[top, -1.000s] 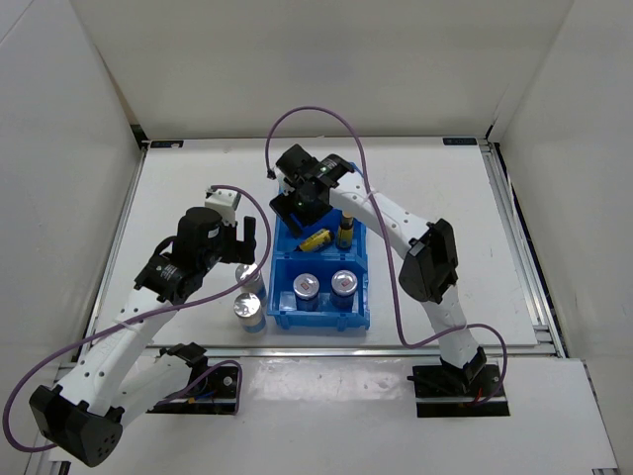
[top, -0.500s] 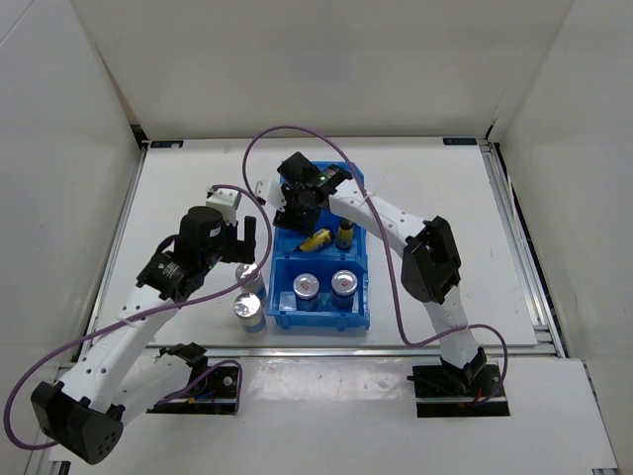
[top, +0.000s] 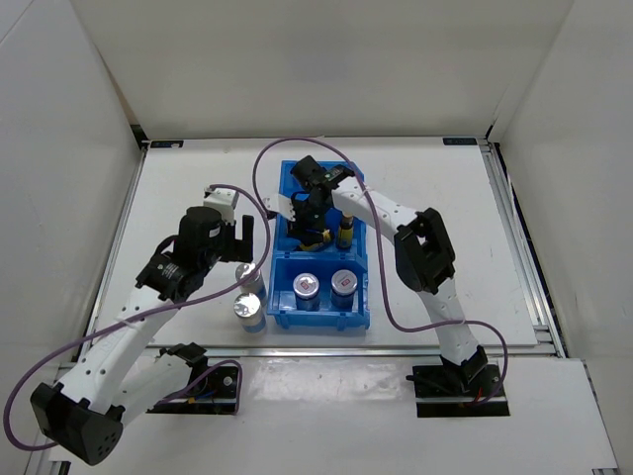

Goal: Organize the condiment bottles

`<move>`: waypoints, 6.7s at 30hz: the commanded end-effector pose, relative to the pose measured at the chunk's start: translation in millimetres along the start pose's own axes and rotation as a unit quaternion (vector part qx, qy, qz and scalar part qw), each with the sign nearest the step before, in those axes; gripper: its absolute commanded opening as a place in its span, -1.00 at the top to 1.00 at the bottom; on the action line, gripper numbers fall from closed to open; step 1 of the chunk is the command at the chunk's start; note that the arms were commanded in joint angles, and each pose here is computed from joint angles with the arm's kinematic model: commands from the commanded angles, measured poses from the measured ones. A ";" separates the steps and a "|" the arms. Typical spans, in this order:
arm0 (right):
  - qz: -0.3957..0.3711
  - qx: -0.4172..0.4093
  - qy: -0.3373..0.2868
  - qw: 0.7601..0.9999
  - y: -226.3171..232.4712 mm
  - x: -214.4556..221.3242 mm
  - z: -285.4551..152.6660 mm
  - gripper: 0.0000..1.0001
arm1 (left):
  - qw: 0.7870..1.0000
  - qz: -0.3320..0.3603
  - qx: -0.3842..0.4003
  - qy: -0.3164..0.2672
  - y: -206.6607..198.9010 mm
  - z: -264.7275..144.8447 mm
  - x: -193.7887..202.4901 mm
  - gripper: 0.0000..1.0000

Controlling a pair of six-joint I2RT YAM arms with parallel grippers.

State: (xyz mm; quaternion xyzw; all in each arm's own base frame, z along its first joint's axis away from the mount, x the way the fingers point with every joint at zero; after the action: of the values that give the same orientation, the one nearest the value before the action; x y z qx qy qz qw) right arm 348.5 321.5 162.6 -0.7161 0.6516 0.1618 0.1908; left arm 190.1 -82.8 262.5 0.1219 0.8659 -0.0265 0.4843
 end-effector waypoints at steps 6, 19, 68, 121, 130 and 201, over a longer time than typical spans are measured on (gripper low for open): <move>-0.027 -0.059 -0.051 0.997 5.8 -3.1 18.0 -0.35 | 0.999 -0.013 -0.021 -0.032 4.5 -11.0 -11.8 -1.00; 0.022 -0.079 -0.030 0.996 -4.5 10.5 42.7 0.38 | 0.999 -0.014 -0.025 -0.037 5.7 -13.1 -12.5 -1.00; 0.076 0.109 -0.207 0.969 12.7 -59.7 -105.8 1.00 | 0.998 -0.024 -0.033 -0.057 8.9 -22.4 -15.0 -1.00; 0.090 0.097 -0.152 0.980 22.0 -34.3 -72.8 -0.99 | 0.998 -0.022 -0.034 -0.048 7.9 -18.1 -13.9 -1.00; 0.105 0.241 -0.225 0.938 29.2 -75.7 -191.3 -0.99 | 0.998 -0.020 -0.039 -0.043 8.1 -15.6 -13.3 -1.00; 0.528 0.474 -0.184 0.681 293.0 154.0 -290.9 -0.99 | 0.997 -0.016 0.068 -0.019 -69.9 111.2 -246.4 0.79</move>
State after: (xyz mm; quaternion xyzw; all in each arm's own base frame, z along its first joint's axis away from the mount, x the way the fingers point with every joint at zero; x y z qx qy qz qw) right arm 58.4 21.7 322.3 -0.0662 0.8723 0.0509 0.4817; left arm 382.4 -209.8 403.5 0.1245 0.8662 -0.0869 0.4761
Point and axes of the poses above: each gripper's point midway between its finger pads, its own z axis out along the fingers, its own y axis along the line the jaws close on, x = y × z, the point moved 10 cm from there along -z, back along the fingers, and after that the axes turned 4 degrees about z, right-handed, at the moved point
